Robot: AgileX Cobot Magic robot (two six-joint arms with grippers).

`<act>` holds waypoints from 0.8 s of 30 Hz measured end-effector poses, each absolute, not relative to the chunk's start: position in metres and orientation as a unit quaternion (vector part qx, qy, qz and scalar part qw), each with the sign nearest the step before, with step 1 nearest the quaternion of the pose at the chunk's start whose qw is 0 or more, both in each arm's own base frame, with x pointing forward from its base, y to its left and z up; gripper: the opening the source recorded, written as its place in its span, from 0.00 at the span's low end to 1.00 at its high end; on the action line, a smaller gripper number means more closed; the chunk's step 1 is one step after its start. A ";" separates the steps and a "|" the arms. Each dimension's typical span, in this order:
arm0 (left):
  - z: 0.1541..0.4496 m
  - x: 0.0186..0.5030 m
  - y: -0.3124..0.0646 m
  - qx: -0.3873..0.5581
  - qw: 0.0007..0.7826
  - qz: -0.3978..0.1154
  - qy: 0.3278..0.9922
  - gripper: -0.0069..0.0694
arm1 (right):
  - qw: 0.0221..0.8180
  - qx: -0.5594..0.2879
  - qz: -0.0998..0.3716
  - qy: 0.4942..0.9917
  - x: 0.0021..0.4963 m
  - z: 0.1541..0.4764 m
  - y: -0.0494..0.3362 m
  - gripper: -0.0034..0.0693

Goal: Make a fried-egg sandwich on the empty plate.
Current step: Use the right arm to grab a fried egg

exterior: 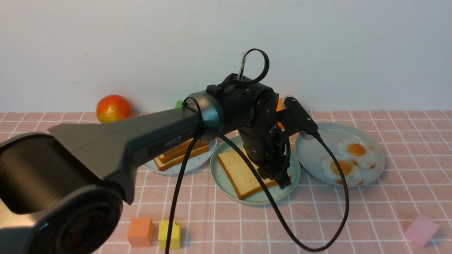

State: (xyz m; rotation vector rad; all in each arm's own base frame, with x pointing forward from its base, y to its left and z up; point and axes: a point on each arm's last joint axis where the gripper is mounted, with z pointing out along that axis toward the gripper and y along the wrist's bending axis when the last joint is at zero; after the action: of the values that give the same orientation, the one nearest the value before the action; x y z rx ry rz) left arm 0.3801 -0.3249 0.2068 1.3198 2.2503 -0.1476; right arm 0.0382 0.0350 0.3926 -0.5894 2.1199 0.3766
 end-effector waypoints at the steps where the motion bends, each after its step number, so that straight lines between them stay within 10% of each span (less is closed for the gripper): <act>1: 0.213 0.379 -0.324 0.473 0.262 -0.059 0.839 0.68 | 0.428 -0.231 0.155 0.860 0.041 0.391 0.036 0.14; 7: 0.275 0.361 -0.309 0.389 0.269 -0.090 0.877 0.66 | 0.369 -0.218 0.157 0.890 0.069 0.383 0.045 0.15; 15: 0.451 0.262 -0.238 0.331 0.367 -0.200 0.846 0.11 | 0.280 -0.197 0.131 0.930 0.164 0.348 0.071 0.17; 24: 0.452 0.157 -0.174 0.363 0.343 -0.300 0.813 0.11 | 0.180 -0.177 0.072 0.965 0.269 0.297 0.095 0.21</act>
State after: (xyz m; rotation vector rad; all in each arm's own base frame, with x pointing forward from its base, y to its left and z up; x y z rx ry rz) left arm 0.1572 -0.1743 0.4523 0.9428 2.1122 -0.7796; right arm 0.2691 0.0948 0.2970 -0.5004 2.7270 0.2040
